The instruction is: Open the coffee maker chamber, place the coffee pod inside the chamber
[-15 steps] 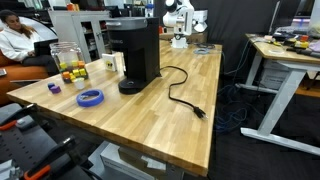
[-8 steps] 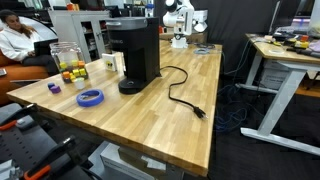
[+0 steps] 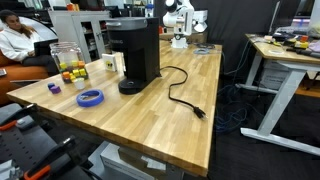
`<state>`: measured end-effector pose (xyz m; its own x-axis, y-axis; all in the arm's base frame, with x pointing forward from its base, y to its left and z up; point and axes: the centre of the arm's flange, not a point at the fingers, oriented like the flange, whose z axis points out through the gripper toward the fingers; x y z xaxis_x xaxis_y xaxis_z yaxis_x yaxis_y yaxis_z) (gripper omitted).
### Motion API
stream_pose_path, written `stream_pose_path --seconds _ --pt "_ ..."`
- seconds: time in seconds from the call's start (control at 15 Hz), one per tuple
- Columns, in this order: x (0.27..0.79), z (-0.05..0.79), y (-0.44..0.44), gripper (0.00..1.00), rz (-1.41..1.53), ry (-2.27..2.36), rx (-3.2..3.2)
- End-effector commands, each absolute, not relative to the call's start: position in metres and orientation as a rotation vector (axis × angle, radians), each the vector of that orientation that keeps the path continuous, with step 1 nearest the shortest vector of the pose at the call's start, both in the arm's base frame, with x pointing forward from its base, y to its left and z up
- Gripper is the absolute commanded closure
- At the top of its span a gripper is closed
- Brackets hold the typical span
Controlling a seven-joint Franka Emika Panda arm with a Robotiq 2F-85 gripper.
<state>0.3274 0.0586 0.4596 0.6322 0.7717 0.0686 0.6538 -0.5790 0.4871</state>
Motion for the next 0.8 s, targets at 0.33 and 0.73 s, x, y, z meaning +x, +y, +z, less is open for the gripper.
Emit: stream_pose_path --seconds 0.33,0.73 --pt "0.327 0.460 0.059 0.00 0.383 1.127 2.435" --pt "0.328 0.462 0.073 0.00 0.503 1.231 2.201"
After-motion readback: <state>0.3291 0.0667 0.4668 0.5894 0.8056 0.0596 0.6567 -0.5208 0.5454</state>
